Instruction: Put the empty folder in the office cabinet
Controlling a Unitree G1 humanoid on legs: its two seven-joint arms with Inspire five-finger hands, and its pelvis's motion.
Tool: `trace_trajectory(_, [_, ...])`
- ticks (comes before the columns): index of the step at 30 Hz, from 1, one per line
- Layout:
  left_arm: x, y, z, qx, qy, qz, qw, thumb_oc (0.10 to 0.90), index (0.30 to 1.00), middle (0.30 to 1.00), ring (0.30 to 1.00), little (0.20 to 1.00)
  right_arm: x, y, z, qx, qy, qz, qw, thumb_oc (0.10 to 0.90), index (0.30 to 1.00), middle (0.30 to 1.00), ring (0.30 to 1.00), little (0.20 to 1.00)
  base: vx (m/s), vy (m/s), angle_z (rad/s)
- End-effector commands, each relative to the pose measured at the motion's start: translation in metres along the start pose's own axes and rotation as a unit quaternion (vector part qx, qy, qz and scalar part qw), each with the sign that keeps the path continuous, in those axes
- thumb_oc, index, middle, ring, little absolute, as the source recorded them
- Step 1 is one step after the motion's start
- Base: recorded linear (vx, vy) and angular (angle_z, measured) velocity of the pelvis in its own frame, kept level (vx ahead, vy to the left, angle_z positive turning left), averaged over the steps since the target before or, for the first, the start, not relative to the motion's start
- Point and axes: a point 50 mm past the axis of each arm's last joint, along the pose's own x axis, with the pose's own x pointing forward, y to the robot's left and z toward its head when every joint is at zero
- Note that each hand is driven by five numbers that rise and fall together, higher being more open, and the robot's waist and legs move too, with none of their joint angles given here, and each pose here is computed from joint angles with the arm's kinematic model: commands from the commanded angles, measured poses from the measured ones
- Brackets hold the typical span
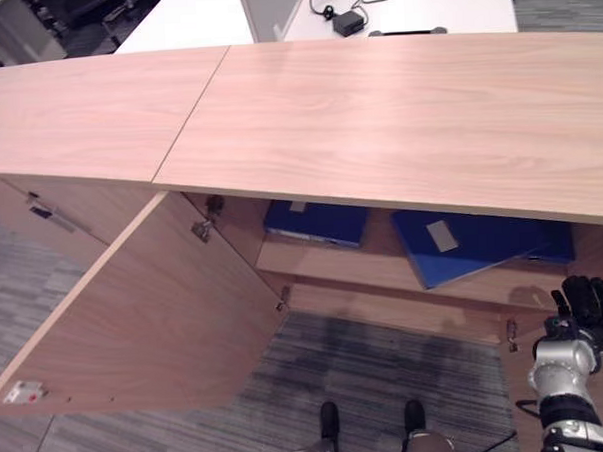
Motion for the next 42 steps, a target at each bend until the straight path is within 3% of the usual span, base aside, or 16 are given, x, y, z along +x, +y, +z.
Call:
trace_trajectory(1, [0.008,-0.014,0.053,-0.020,-0.087,-0.012,0.996,0.800,0.900,0.900,0.900,0.900,0.001,0.043,0.046,-0.064,-0.116,0.125,0.983,0.400,0.300,0.300,0.300,0.300,0.02,-0.008,-0.19])
trace_trajectory(4, [0.008,-0.010,0.056,-0.024,-0.090,-0.005,0.996,0.800,0.900,0.900,0.900,0.900,-0.011,0.048,0.036,-0.211,-0.118,0.186,0.952,0.400,0.300,0.300,0.300,0.300,0.04,-0.014,-0.15])
trace_trajectory(5, [0.008,-0.011,0.056,-0.024,-0.090,-0.005,0.996,0.800,0.900,0.900,0.900,0.900,-0.011,0.049,0.036,-0.212,-0.119,0.186,0.952,0.400,0.300,0.300,0.300,0.300,0.03,-0.025,-0.10])
trace_trajectory(6, [0.008,-0.009,0.058,-0.025,-0.095,-0.003,0.995,0.800,0.900,0.900,0.900,0.900,-0.014,0.053,0.034,-0.291,-0.132,0.212,0.923,0.400,0.300,0.300,0.300,0.300,0.02,-0.017,-0.12])
trace_trajectory(8, [0.008,-0.009,0.059,-0.024,-0.097,-0.004,0.995,0.800,0.900,0.900,0.900,0.900,-0.015,0.053,0.033,-0.330,-0.138,0.223,0.907,0.400,0.300,0.300,0.300,0.300,0.02,-0.022,-0.10])
trace_trajectory(10, [0.008,-0.006,0.061,-0.011,-0.103,-0.004,0.995,0.800,0.900,0.900,0.900,0.900,-0.012,0.054,0.034,-0.470,-0.169,0.241,0.832,0.400,0.300,0.300,0.300,0.300,0.01,-0.015,-0.03])
trace_trajectory(11, [0.008,-0.006,0.061,-0.012,-0.103,-0.004,0.995,0.800,0.900,0.900,0.900,0.900,-0.012,0.055,0.034,-0.471,-0.169,0.241,0.832,0.400,0.300,0.300,0.300,0.300,0.00,0.000,0.00])
trace_trajectory(14, [0.007,-0.005,0.061,0.013,-0.105,-0.007,0.994,0.800,0.900,0.900,0.900,0.900,-0.010,0.060,0.033,-0.589,-0.204,0.266,0.735,0.400,0.300,0.300,0.300,0.300,-0.01,-0.032,0.03])
trace_trajectory(15, [0.007,-0.005,0.061,0.013,-0.105,-0.007,0.994,0.800,0.900,0.900,0.900,0.900,-0.010,0.061,0.033,-0.589,-0.204,0.266,0.735,0.400,0.300,0.300,0.300,0.300,-0.01,-0.031,0.04])
trace_trajectory(17, [0.007,-0.002,0.062,0.026,-0.106,-0.002,0.994,0.800,0.900,0.900,0.900,0.900,-0.010,0.067,0.025,-0.621,-0.201,0.288,0.701,0.400,0.300,0.300,0.300,0.300,-0.03,-0.032,0.08])
trace_trajectory(30, [0.006,-0.004,0.065,0.060,-0.116,-0.002,0.991,0.800,0.900,0.900,0.900,0.900,-0.016,0.088,-0.021,-0.624,-0.141,0.335,0.691,0.400,0.300,0.300,0.300,0.300,-0.02,-0.010,0.09])
trace_trajectory(42, [0.003,0.004,0.089,0.092,-0.162,0.016,0.982,0.800,0.900,0.900,0.900,0.900,-0.005,0.134,-0.007,-0.618,-0.179,0.315,0.698,0.400,0.300,0.300,0.300,0.300,-0.08,0.008,0.08])
